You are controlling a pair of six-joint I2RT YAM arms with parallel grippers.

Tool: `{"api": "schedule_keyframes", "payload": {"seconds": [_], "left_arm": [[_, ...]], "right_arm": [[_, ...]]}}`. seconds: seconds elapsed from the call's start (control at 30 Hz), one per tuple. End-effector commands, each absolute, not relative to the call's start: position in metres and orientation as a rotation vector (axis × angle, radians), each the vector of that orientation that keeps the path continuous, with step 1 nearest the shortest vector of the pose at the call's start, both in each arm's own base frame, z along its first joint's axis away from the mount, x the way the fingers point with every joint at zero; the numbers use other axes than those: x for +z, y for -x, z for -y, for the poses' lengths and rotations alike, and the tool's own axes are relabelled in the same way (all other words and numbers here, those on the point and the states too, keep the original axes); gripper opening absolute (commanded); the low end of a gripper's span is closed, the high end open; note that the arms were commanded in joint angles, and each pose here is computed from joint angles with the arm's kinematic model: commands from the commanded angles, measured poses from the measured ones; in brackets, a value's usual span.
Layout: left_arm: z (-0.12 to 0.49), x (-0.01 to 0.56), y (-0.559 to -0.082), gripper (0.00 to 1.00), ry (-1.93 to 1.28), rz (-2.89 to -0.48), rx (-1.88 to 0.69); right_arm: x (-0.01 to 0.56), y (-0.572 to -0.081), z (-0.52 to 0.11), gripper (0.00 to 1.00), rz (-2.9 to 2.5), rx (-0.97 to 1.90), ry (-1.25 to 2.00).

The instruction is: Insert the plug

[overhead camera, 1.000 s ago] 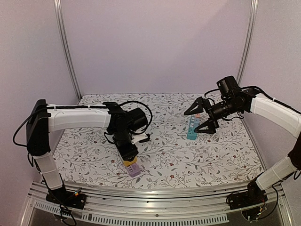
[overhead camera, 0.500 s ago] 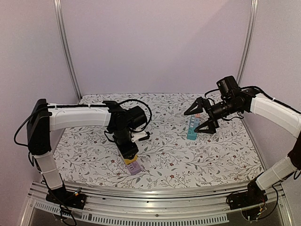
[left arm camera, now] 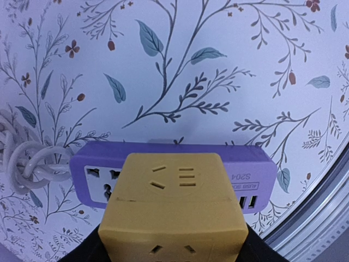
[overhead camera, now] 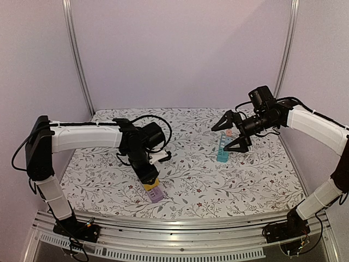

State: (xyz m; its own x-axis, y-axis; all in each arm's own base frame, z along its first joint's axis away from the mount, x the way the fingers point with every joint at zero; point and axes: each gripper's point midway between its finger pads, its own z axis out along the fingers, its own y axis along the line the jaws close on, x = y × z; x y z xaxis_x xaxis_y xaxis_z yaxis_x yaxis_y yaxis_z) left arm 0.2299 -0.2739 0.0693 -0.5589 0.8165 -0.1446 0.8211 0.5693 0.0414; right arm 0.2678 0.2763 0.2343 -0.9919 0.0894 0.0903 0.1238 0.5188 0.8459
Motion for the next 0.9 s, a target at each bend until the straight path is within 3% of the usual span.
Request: {"api": "schedule_keyframes", "payload": {"seconds": [0.0, 0.3, 0.5, 0.7, 0.87], "left_arm": [[0.26, 0.019, -0.216, 0.0, -1.419, -2.765, -0.01], [0.251, 0.002, -0.222, 0.0, -1.508, -2.8, 0.153], [0.252, -0.001, -0.217, 0.04, -1.508, -2.799, 0.13], [0.26, 0.019, -0.225, 0.2, -1.447, -2.749, 0.102], [0.269, 0.051, -0.24, 0.44, -1.362, -2.675, 0.081]], "right_arm": [[0.235, -0.272, -0.278, 0.99, 2.714, -1.488, 0.196], [0.235, -0.278, -0.281, 0.99, 2.717, -1.48, 0.2], [0.233, -0.279, -0.28, 0.99, 2.725, -1.476, 0.214], [0.234, -0.279, -0.278, 0.99, 2.735, -1.473, 0.224], [0.239, -0.283, -0.279, 0.99, 2.753, -1.486, 0.227]]}}
